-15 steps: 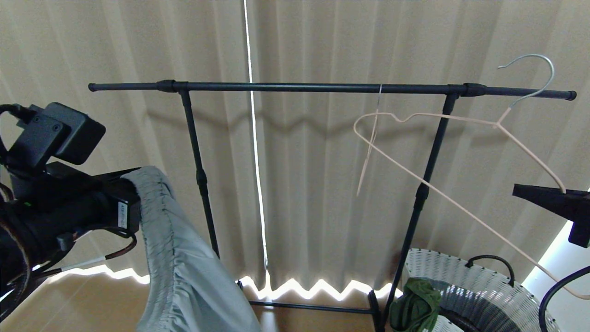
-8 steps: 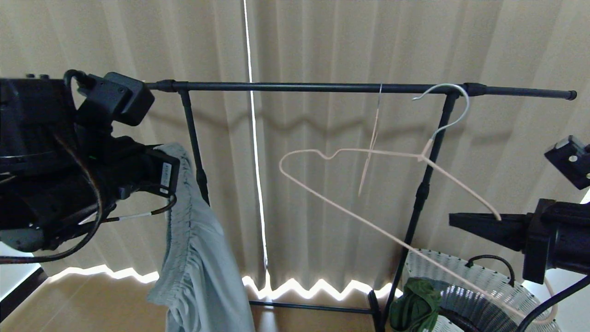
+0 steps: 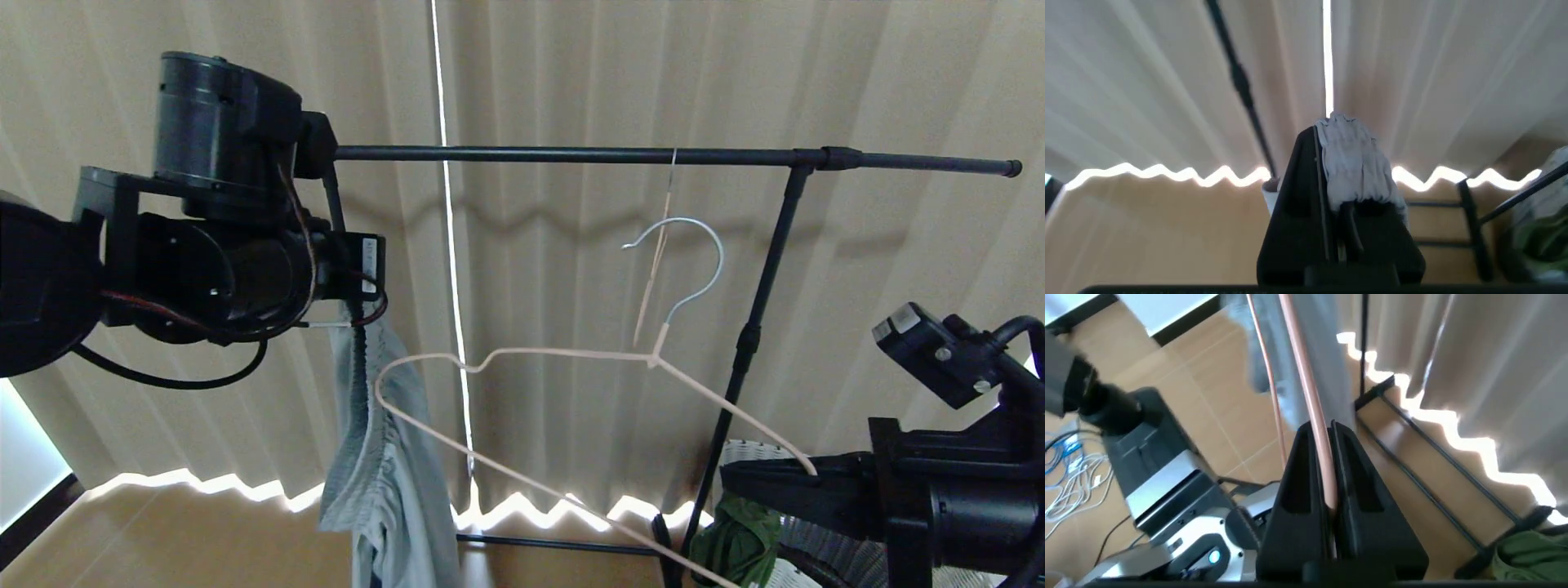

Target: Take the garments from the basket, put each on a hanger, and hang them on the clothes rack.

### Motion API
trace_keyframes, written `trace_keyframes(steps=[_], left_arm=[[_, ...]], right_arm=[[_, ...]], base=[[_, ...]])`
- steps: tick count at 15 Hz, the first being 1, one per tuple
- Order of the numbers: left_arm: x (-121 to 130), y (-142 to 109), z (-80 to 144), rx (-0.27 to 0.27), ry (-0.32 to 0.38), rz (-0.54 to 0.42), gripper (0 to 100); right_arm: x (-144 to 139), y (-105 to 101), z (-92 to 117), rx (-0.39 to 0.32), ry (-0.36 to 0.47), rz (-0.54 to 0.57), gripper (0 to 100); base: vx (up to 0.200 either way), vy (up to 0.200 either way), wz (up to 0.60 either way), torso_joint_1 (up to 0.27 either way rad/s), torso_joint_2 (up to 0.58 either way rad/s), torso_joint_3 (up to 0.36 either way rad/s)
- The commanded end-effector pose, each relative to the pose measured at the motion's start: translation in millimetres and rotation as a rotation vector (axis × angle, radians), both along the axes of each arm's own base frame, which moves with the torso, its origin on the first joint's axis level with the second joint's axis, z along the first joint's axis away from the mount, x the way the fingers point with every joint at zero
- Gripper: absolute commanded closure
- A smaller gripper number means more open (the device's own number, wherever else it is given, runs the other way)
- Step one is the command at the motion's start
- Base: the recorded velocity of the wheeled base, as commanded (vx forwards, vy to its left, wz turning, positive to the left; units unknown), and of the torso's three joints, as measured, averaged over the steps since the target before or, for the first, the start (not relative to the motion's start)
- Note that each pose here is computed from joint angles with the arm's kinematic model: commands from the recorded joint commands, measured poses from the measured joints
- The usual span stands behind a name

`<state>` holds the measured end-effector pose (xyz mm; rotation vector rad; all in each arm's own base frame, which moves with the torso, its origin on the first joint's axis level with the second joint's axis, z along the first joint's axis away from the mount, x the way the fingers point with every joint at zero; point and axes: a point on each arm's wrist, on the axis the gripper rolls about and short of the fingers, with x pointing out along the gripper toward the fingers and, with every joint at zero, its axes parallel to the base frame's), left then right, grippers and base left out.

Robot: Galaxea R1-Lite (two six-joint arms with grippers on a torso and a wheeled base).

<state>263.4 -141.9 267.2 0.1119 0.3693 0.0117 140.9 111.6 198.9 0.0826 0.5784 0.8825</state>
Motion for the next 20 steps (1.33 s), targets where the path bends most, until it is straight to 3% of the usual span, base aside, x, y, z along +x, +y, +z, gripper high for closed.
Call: trace_keyframes(steps=[1, 4, 9, 11, 12, 15, 20], left_arm=[[10, -9, -6, 0.009, 0.018, -0.005, 100], [10, -10, -7, 0.028, 0.017, 0.013, 100], [10, -10, -12, 0.091, 0.034, 0.051, 100], [4, -11, -14, 0.117, 0.072, 0.036, 100], [1, -13, -16, 0.131, 0.094, 0.027, 100], [0, -17, -19, 0.136, 0.108, 0.015, 100], [9, -28, -18, 0.085, 0.096, 0.022, 100]], right_arm=[[-3, 4, -2, -0.004, 0.008, 0.027, 100], [5, 9, -6, -0.025, 0.023, 0.012, 100], [30, 23, -12, -0.114, 0.014, -0.127, 100], [42, 31, -11, -0.117, 0.016, -0.164, 100], [46, 34, -7, -0.083, 0.037, -0.187, 100], [53, 42, 3, -0.022, 0.061, -0.213, 100], [41, 52, -4, -0.036, 0.085, -0.153, 100]], base=[[0.000, 0.000, 0.00, 0.000, 0.00, 0.000], [0.000, 0.000, 0.00, 0.000, 0.00, 0.000], [0.000, 0.000, 0.00, 0.000, 0.00, 0.000], [0.000, 0.000, 0.00, 0.000, 0.00, 0.000], [0.000, 0.000, 0.00, 0.000, 0.00, 0.000], [0.000, 0.000, 0.00, 0.000, 0.00, 0.000], [0.000, 0.000, 0.00, 0.000, 0.00, 0.000]])
